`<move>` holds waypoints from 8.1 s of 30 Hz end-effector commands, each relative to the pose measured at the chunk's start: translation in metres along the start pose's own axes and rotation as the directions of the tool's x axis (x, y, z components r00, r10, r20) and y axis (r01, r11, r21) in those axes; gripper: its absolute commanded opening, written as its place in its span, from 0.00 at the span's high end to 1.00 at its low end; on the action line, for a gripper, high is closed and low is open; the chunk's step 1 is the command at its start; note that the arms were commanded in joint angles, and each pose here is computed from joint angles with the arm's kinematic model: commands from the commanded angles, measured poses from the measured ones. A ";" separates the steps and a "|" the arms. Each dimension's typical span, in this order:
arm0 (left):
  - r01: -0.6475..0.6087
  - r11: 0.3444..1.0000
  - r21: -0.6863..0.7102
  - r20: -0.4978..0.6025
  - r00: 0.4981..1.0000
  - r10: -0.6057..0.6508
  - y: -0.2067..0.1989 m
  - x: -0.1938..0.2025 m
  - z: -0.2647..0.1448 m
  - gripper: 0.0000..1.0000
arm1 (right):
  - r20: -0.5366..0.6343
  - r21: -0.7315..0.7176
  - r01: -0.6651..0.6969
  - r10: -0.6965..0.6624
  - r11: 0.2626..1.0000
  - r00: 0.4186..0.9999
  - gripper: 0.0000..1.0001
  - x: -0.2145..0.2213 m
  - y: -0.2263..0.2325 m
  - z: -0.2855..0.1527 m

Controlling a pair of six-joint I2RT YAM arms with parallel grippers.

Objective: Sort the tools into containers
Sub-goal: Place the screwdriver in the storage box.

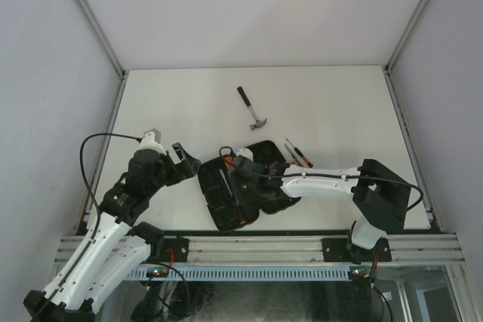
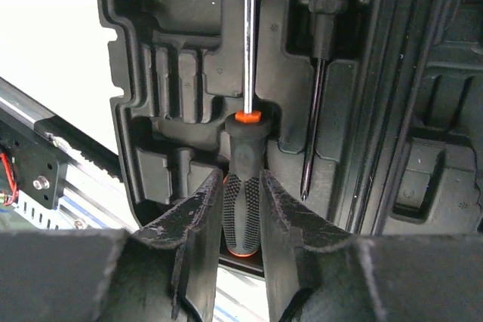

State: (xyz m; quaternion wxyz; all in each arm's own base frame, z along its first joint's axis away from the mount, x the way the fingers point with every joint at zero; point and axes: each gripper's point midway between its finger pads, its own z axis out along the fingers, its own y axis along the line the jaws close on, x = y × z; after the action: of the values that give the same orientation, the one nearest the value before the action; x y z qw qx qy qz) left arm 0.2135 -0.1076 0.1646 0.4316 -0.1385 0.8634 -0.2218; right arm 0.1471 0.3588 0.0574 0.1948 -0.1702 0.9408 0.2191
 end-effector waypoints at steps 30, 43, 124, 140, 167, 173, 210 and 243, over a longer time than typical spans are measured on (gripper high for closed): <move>0.019 0.999 0.039 -0.065 0.998 -0.017 0.003 0.026 0.020 0.09 | -0.120 0.106 -0.007 0.020 0.994 0.993 0.88 0.017 -0.010 0.016; 0.142 0.990 0.011 -0.156 0.978 -0.138 0.003 0.049 0.035 0.26 | -0.139 0.137 0.023 -0.003 0.990 0.990 0.92 0.027 -0.015 0.017; -0.156 0.957 -0.245 -0.479 0.877 0.021 -0.009 0.099 0.126 0.97 | -0.106 0.068 -0.022 0.029 0.997 0.994 0.97 0.045 -0.001 0.030; -0.316 0.895 -0.315 -0.572 0.816 0.087 0.017 0.140 0.127 1.00 | -0.123 0.135 -0.035 0.052 0.990 0.991 0.99 0.060 -0.022 0.039; -0.406 0.837 -0.368 -0.643 0.761 0.086 0.054 0.186 0.123 1.00 | -0.122 0.194 -0.035 0.059 0.980 0.991 1.00 0.066 -0.037 0.038; -0.394 0.845 -0.363 -0.634 0.768 0.086 0.049 0.184 0.124 1.00 | -0.182 0.302 -0.009 0.067 0.953 0.981 1.00 0.089 -0.062 0.044; -0.344 0.890 -0.300 -0.487 0.857 0.167 -0.001 0.125 0.119 0.93 | -0.022 0.015 0.028 -0.027 0.999 0.999 0.89 0.024 -0.001 0.001; -0.359 0.920 -0.157 -0.244 0.917 0.316 -0.039 0.031 0.059 0.64 | 0.108 0.009 -0.029 0.028 1.000 0.994 0.63 0.008 -0.045 -0.037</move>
State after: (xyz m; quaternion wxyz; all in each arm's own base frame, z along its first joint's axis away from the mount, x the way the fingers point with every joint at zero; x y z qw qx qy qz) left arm 0.2530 -0.1848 0.1171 0.3353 0.0095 0.9392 -0.0729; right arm 0.1441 0.2709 0.0633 0.2390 -0.1383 0.9456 0.1722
